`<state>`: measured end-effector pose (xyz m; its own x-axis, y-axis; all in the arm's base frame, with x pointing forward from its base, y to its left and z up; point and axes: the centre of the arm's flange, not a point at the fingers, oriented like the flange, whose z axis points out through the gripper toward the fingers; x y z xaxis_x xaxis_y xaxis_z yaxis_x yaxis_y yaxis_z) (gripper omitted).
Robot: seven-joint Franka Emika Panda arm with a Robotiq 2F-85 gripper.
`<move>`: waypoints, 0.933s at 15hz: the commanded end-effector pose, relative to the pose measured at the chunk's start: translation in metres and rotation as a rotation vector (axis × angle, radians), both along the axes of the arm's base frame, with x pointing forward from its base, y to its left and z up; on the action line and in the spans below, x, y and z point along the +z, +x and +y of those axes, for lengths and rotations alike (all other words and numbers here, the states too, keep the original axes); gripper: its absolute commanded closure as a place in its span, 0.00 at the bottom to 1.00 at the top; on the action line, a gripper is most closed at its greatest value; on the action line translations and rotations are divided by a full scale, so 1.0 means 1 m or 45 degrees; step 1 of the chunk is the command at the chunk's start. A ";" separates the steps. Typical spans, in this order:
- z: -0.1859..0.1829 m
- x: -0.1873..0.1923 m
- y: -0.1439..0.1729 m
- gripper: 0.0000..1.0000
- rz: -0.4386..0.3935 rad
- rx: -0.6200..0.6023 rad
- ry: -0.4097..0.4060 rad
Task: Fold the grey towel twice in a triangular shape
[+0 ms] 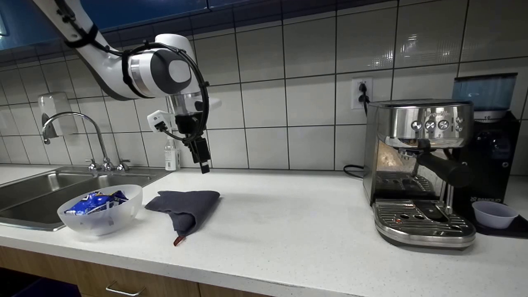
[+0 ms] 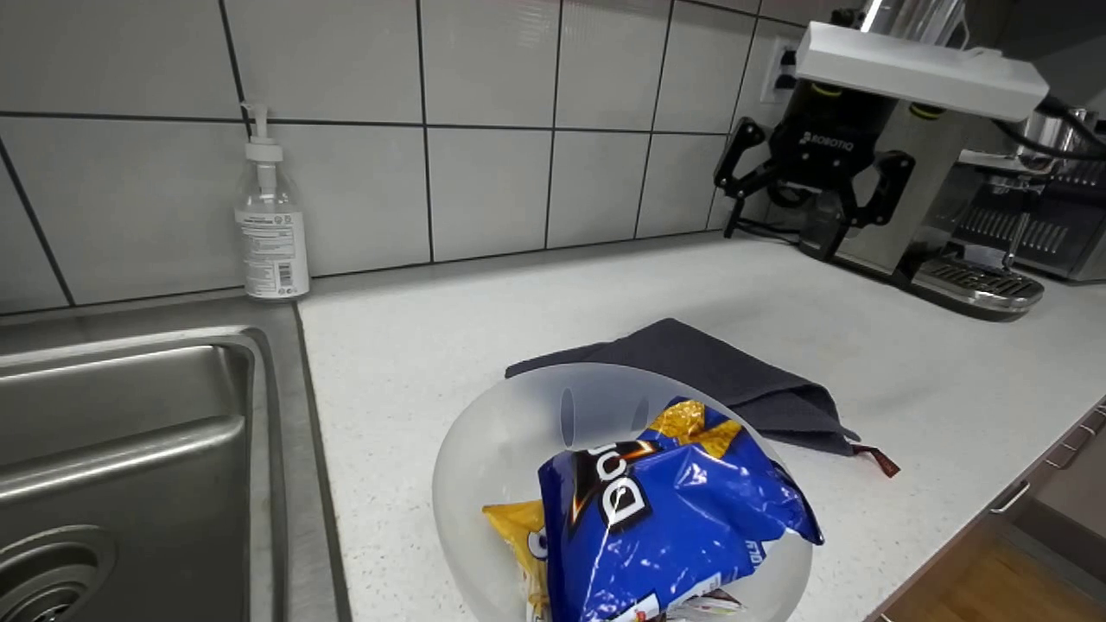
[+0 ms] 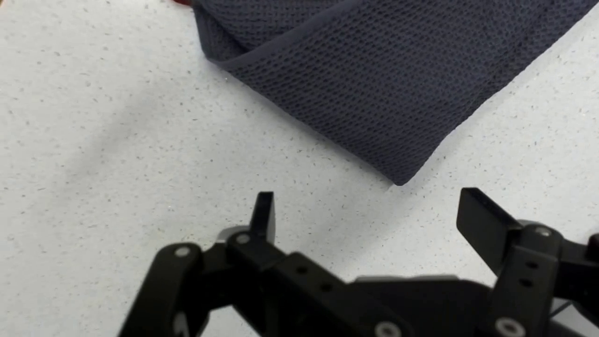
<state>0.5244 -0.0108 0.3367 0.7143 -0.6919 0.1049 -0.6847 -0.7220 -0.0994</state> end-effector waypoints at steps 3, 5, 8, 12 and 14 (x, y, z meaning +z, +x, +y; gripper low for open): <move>-0.016 0.021 -0.053 0.00 -0.030 0.074 -0.003; -0.017 0.024 -0.068 0.00 -0.034 0.103 -0.011; -0.019 0.028 -0.093 0.00 -0.035 0.165 -0.025; -0.015 0.019 -0.084 0.00 -0.017 0.157 -0.019; -0.015 0.021 -0.088 0.00 -0.022 0.164 -0.020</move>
<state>0.4360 -0.0260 0.3576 0.7954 -0.5925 0.1279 -0.5843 -0.8056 -0.0982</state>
